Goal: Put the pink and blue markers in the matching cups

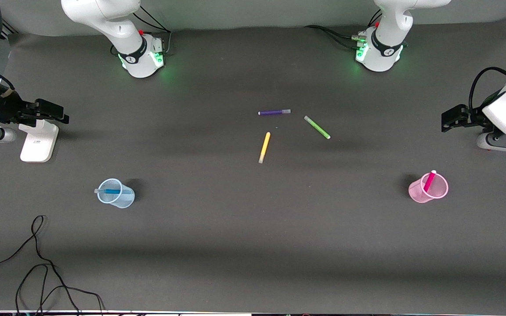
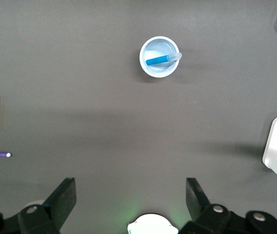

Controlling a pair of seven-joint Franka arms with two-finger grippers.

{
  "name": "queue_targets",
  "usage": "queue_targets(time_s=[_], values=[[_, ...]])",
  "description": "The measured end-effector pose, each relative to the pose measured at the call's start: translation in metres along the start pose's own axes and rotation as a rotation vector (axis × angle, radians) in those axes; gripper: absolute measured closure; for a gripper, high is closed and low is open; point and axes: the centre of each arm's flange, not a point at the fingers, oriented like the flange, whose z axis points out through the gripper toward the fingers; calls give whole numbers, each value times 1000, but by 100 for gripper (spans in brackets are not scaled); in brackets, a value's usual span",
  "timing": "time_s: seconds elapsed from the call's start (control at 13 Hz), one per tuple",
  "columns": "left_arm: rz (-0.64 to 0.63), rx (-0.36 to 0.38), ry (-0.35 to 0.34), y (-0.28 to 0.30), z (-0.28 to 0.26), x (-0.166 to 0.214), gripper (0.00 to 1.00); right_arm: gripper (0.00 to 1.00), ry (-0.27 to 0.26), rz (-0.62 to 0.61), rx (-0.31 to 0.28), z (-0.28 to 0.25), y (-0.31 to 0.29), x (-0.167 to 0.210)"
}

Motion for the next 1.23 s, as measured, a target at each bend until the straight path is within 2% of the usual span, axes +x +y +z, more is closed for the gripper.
queue_targets(time_s=[0.38,0.85,1.08,1.23], values=[[3,-6,1,2,0,0,0,0,24,7,1,-11,6,0],[-45,-19,2,3,0,0,0,0,30,89,-2,-12,10,0],[-50,-19,1,3,0,0,0,0,49,90,-60,-5,13,5],[-52,-19,1,3,0,0,0,0,69,86,-66,1,11,7]])
